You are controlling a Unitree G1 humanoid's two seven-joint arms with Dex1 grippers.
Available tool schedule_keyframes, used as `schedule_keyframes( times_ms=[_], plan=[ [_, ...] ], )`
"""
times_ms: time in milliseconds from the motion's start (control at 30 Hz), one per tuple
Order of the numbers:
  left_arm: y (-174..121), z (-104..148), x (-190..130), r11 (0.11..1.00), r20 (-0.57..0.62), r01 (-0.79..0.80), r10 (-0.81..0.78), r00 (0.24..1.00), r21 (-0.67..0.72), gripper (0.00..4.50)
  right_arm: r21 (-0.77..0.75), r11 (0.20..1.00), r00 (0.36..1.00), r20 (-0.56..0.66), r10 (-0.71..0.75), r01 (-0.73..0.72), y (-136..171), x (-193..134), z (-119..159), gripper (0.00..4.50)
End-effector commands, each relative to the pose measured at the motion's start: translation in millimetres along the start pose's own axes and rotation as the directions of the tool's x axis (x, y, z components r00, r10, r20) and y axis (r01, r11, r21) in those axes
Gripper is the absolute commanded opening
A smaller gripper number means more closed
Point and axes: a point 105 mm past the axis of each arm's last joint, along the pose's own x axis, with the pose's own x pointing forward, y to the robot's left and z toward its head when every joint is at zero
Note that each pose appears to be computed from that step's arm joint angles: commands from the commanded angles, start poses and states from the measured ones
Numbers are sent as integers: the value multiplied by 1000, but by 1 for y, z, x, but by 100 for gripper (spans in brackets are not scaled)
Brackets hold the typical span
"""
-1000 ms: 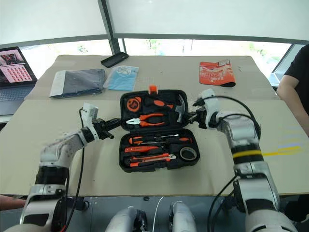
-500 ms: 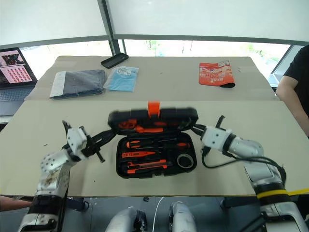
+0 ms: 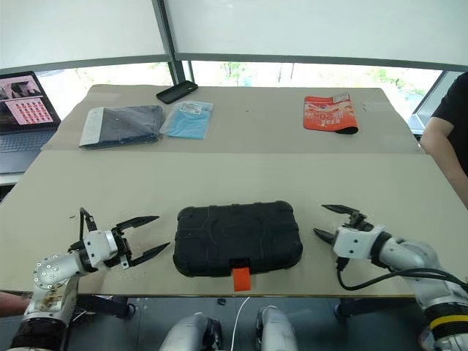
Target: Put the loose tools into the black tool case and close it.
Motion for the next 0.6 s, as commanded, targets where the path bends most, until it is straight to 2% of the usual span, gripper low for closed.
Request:
schedule_keyframes(
  times_ms=[33, 167, 333, 400, 433, 467, 600],
  plan=[
    [28, 10, 1, 994, -11, -59, 58, 998, -91, 430, 334, 933, 991, 57, 120, -132, 8, -26, 10, 396],
    [31, 4, 12, 989, -75, 15, -26, 997, -144, 310, 446, 828, 941, 146, 307, -339, 40, -45, 38, 260],
    [52, 9, 51, 992, -81, 39, -49, 996, -120, 133, 456, 751, 878, 235, 417, -478, 71, -36, 73, 97],
    [52, 2, 66, 989, -126, 95, -109, 986, -111, 50, 507, 649, 819, 265, 509, -567, 91, -33, 85, 19],
    [51, 0, 71, 988, -134, 113, -127, 983, -107, 16, 519, 619, 800, 275, 533, -590, 96, -32, 89, 0],
    [50, 0, 75, 986, -131, 134, -147, 980, -101, 6, 519, 624, 805, 273, 527, -584, 96, -28, 92, 0],
    [41, 1, 88, 977, -103, 187, -197, 975, -98, 6, 554, 654, 854, 264, 448, -515, 87, -5, 98, 0]
  ],
)
